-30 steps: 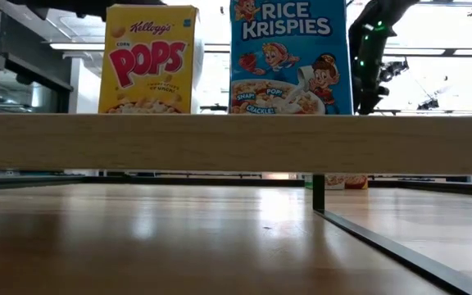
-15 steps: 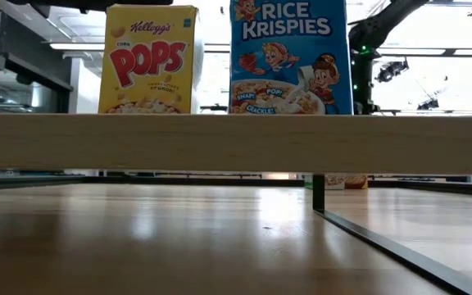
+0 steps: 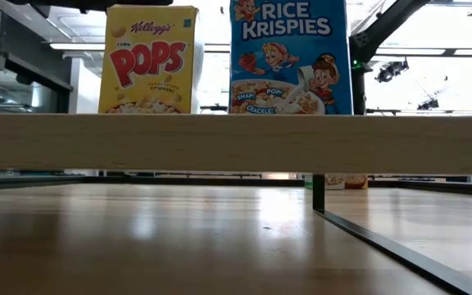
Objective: Stack cereal on shelf
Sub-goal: Put the yellow cereal box on the shelf aligned with the yellow cereal box
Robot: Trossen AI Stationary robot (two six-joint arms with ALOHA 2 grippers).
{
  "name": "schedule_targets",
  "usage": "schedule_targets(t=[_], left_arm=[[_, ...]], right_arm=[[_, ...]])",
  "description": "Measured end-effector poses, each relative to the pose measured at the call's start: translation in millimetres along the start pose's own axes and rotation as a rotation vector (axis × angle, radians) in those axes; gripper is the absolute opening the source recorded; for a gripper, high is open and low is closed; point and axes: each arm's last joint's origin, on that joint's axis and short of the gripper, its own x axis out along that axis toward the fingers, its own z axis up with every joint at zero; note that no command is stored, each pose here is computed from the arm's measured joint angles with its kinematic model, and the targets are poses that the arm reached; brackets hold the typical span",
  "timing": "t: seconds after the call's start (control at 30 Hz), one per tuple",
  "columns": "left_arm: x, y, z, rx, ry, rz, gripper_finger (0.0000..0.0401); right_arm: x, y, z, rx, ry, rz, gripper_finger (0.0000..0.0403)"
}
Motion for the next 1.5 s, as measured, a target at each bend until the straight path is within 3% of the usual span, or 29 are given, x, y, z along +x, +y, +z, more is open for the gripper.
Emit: schedule_targets(t=[0.13, 0.4, 0.57, 0.8, 1.0, 1.1, 1.27, 1.37, 1.5], left_arm=[[0.0, 0.0, 0.0, 0.0, 0.0, 0.0, 0.0], [0.0, 0.0, 0.0, 0.0, 0.0, 0.001, 0.0], [0.0, 0.0, 0.0, 0.002, 0.0, 0.001, 0.0], [0.0, -0.3, 0.9, 0.07, -0.011, 0.001, 0.0], [-0.3, -1.9, 6.3, 0.104, -0.08, 0.012, 0.0], [-0.4, -1.6, 7.4, 0.138, -0.1, 0.038, 0.0001], [-0.8, 5.2, 3.9, 0.181, -0.053, 0.099, 0.0032], [-1.9, 11.8, -2.1, 0.212, 0.048, 0.084, 0.007], [-3.7, 16.0, -9.5, 0.224, 0.168, 0.011, 0.0132]], right_arm=[[0.5, -0.2, 1.8, -0.003, -0.019, 0.008, 0.0244], [0.4, 0.5, 0.1, -0.016, -0.003, 0.015, 0.0137], [-11.2, 2.9, -9.8, -0.009, 0.034, 0.026, 0.0092], [-64.6, 7.5, -35.5, 0.104, -0.076, -0.016, 0.0084], [-129.7, 28.1, -74.8, 0.27, -0.283, -0.054, 0.0085], [-158.3, 48.0, -98.0, 0.339, -0.396, 0.023, 0.0086], [-196.7, 92.9, -127.7, 0.378, -0.579, 0.319, 0.0086], [-212.7, 122.6, -132.5, 0.357, -0.66, 0.453, 0.0086], [-224.1, 169.6, -122.2, 0.332, -0.762, 0.516, 0.0086]])
